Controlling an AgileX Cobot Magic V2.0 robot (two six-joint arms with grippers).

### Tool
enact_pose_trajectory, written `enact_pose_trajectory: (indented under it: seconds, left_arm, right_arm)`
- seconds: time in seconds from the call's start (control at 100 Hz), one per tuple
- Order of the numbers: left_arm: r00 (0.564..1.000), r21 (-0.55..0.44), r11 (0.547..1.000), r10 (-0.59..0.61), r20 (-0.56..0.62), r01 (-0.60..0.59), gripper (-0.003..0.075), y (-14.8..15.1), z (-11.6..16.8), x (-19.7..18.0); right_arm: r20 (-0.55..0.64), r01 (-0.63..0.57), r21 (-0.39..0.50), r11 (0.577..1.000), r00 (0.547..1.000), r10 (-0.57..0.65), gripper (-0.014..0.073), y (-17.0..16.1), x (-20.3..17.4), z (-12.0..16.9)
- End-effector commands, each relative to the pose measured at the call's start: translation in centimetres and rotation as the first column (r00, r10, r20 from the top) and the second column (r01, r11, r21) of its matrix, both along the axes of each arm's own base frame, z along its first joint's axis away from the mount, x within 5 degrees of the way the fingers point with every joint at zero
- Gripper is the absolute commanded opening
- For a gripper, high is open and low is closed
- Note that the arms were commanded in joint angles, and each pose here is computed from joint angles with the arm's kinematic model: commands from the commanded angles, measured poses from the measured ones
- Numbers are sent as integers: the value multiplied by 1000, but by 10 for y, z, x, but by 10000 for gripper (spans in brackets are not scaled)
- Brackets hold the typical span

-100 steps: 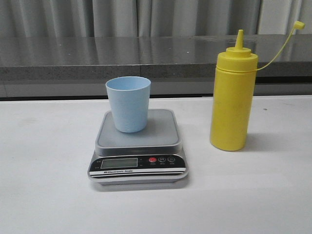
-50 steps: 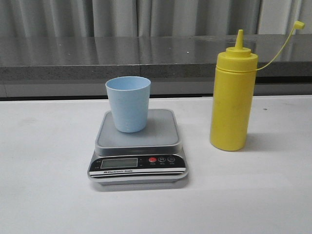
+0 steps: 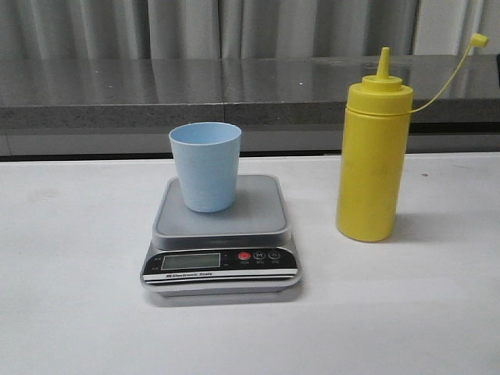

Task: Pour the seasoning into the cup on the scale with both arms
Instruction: 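Reach the right gripper to the yellow squeeze bottle and grasp it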

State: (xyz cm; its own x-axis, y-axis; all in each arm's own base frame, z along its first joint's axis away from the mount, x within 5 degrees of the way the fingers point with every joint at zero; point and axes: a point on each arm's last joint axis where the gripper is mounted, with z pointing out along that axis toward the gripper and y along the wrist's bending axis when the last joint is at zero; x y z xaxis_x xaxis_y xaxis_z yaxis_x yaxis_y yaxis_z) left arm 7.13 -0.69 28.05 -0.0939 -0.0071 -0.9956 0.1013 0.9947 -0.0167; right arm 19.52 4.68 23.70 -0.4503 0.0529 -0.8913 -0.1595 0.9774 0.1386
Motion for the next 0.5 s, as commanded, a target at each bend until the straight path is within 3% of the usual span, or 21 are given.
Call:
enact_pose_trajectory:
  seconds: [0.0, 0.08, 0.32, 0.39, 0.49]
  left_arm:
    - [995, -21, 1000, -6, 102, 8, -20, -1, 16, 0]
    - [995, -21, 1000, -6, 102, 8, -20, -1, 16, 0]
    - [995, -21, 1000, -6, 102, 8, -20, -1, 16, 0]
    - [995, -21, 1000, -6, 102, 8, -20, -1, 16, 0]
    - [995, -21, 1000, -6, 102, 8, -20, -1, 16, 0]
  right_arm:
    - [132, -4, 0, 1000, 991, 4, 41, 1, 5, 9]
    - [155, 1, 3, 1000, 988, -1, 155, 0, 3, 2]
    - [288, -4, -1, 1000, 957, 4, 606, -3, -6, -12]
    - [331, -31, -25, 999, 943, 37, 667, -1, -7, -15]
    - [379, -87, -67, 994, 919, 106, 664, 4, -6, -19]
